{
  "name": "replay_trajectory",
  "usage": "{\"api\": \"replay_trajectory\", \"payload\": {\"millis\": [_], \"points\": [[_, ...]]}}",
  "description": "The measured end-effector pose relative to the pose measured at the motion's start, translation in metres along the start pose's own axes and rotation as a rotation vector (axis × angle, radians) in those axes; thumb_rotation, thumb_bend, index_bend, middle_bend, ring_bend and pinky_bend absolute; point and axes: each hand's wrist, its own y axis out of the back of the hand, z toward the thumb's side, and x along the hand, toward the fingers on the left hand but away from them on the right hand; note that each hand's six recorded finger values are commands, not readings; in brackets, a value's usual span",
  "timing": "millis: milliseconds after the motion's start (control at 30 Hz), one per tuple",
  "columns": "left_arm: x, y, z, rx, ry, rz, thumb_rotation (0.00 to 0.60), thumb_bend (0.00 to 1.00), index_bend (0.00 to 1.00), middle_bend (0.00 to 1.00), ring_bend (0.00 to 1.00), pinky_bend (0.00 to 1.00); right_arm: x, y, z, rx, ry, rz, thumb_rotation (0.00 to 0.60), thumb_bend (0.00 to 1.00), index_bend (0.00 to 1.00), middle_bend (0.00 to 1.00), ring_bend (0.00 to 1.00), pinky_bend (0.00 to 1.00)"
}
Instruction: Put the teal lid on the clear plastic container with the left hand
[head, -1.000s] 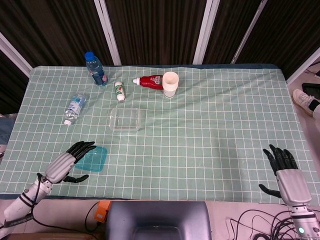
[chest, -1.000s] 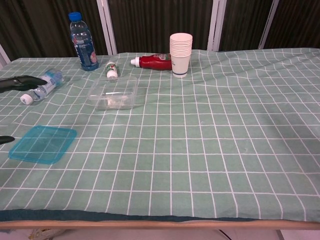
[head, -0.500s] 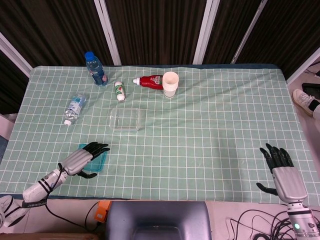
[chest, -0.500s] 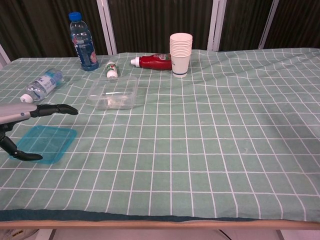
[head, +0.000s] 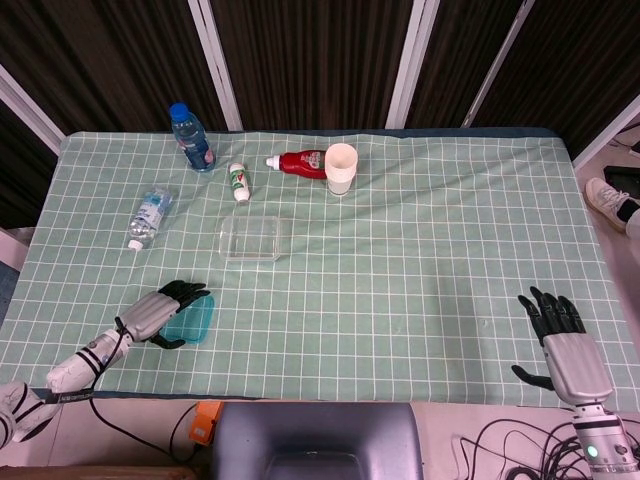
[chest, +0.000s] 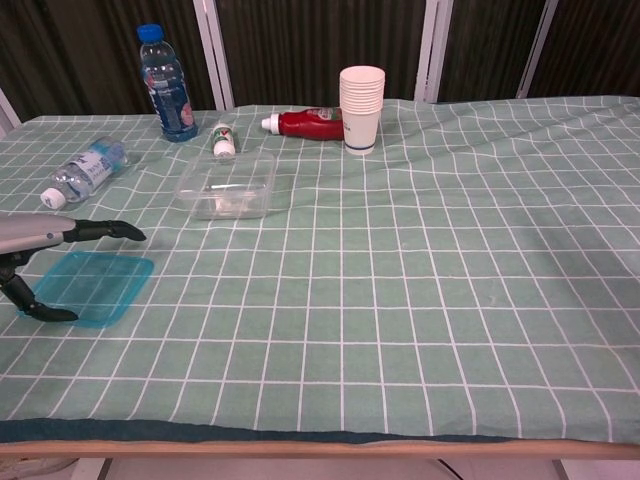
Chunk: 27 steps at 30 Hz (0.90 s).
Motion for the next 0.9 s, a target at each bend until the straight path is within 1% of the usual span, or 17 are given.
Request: {"api": "replay_trajectory", "payload": {"millis": [567, 900], "points": [[0.005, -0.007, -0.007, 0.007, 0.036, -0.039, 0.6, 0.2, 0.0, 0.0, 0.0, 0.0, 0.0, 0.001, 0.0, -0.003, 0.004, -0.001, 0.6, 0.12, 0.0, 0.0, 0.0, 0.0], [0.006, -0.012, -0.01, 0.016, 0.056, -0.074, 0.6, 0.19, 0.0, 0.0, 0.0, 0.0, 0.0, 0.001, 0.0, -0.003, 0.004, -0.001, 0.6, 0.12, 0.0, 0.0, 0.0, 0.0]]}}
